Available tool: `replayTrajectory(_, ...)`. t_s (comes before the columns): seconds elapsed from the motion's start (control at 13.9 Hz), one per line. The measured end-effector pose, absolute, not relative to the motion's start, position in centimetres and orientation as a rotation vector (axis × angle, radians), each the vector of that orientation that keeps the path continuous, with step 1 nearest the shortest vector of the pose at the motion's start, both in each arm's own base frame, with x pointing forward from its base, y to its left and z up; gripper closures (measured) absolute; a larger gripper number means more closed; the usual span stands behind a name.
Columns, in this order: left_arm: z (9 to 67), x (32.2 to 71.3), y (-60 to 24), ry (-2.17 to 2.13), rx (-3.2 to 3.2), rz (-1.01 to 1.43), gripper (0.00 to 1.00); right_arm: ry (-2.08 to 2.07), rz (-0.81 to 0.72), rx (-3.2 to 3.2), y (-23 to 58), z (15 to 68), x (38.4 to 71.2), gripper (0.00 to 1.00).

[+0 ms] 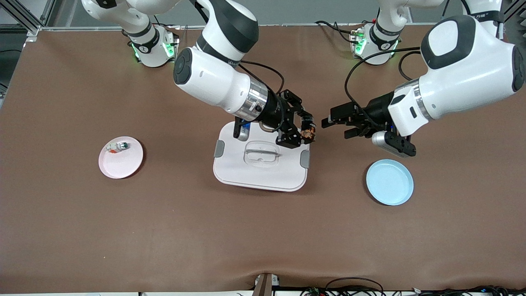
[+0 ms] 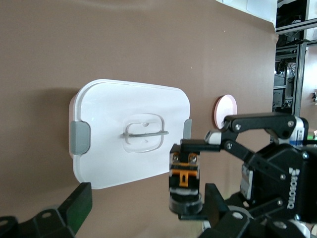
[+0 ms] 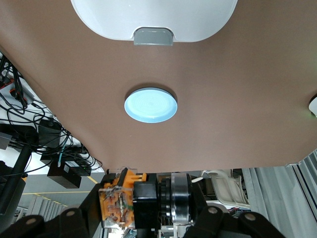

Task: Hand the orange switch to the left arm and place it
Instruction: 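Hold the switch above the box while the left gripper reaches it, then close the left gripper on the switch beside the right gripper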

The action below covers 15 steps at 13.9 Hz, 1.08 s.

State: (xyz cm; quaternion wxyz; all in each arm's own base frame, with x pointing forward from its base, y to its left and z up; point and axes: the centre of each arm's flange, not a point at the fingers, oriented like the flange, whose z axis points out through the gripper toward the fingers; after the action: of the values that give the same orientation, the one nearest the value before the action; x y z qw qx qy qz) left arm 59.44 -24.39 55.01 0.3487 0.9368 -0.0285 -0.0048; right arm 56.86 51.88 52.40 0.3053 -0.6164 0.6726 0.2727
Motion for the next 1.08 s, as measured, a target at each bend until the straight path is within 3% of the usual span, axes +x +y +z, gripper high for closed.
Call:
replayTrajectory(1.01, 52.9, 59.5, -28.4, -0.082, 2.399, 0.001, 0.00, 1.765, 0.723, -1.626, 52.4, 53.3, 56.4, 0.28)
replayTrajectory(1.08, 52.9, 59.5, -28.4, -0.082, 2.398, 0.002, 0.06, 1.765, 0.723, -1.626, 52.4, 53.3, 56.4, 0.28)
